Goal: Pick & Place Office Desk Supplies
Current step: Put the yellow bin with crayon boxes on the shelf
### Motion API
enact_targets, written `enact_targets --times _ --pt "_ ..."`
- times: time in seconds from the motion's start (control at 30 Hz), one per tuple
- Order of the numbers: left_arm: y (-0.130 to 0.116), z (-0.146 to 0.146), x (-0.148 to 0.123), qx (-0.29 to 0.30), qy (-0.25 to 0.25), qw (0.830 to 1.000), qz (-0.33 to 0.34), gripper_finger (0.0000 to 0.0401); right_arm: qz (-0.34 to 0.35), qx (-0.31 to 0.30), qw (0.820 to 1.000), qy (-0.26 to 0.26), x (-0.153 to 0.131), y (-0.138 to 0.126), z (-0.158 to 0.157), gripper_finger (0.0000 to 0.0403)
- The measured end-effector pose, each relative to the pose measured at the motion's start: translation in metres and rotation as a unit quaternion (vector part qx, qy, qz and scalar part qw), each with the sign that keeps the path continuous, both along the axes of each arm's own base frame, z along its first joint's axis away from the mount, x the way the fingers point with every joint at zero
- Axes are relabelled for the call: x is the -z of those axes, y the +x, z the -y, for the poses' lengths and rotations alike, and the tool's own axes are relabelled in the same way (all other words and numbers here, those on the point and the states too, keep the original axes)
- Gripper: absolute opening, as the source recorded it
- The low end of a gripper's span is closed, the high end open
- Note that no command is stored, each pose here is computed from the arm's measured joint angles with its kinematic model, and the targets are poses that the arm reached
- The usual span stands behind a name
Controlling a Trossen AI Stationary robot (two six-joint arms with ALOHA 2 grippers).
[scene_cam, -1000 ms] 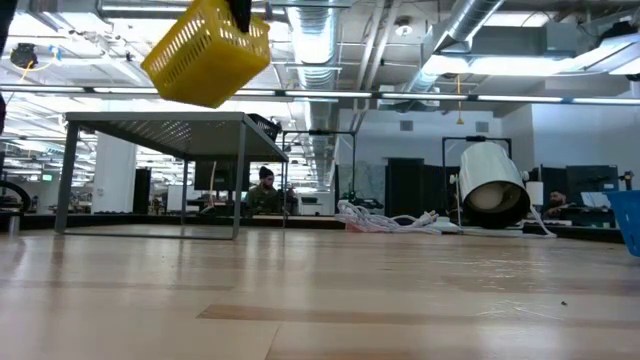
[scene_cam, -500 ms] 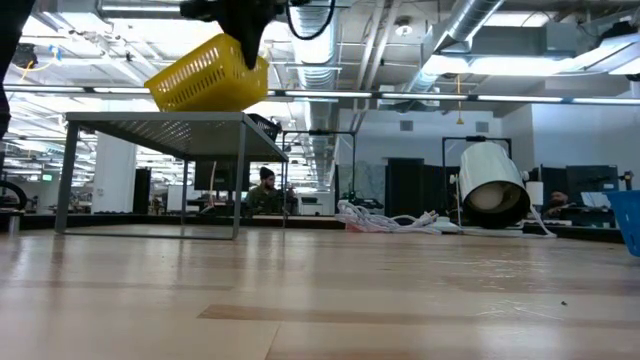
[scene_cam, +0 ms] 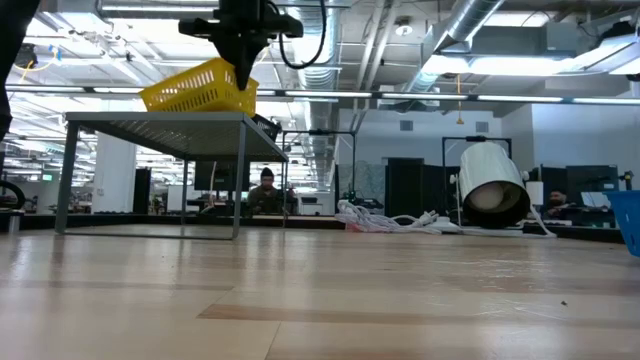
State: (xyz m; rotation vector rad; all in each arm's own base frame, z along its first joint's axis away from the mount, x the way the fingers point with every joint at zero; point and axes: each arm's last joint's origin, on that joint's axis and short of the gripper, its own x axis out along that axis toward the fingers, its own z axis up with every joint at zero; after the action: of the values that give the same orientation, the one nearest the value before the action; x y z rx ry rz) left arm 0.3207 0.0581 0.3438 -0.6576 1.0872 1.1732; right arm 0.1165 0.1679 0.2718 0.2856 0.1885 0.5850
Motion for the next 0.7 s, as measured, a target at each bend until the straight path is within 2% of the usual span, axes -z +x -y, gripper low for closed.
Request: enact_targets --times 0.4,0.7 --pt "-0.003 -0.024 0.003 -0.022 0.0 1.0 -0.011 0.0 0.002 0.0 1.0 -0.003 0.0 0.0 0.0 0.0133" --pt "-0.002 -0.032 0.025 -0.023 -0.023 0.999 -0.042 0.0 0.003 0.002 1.0 -0.003 0.0 0.0 0.0 0.0133"
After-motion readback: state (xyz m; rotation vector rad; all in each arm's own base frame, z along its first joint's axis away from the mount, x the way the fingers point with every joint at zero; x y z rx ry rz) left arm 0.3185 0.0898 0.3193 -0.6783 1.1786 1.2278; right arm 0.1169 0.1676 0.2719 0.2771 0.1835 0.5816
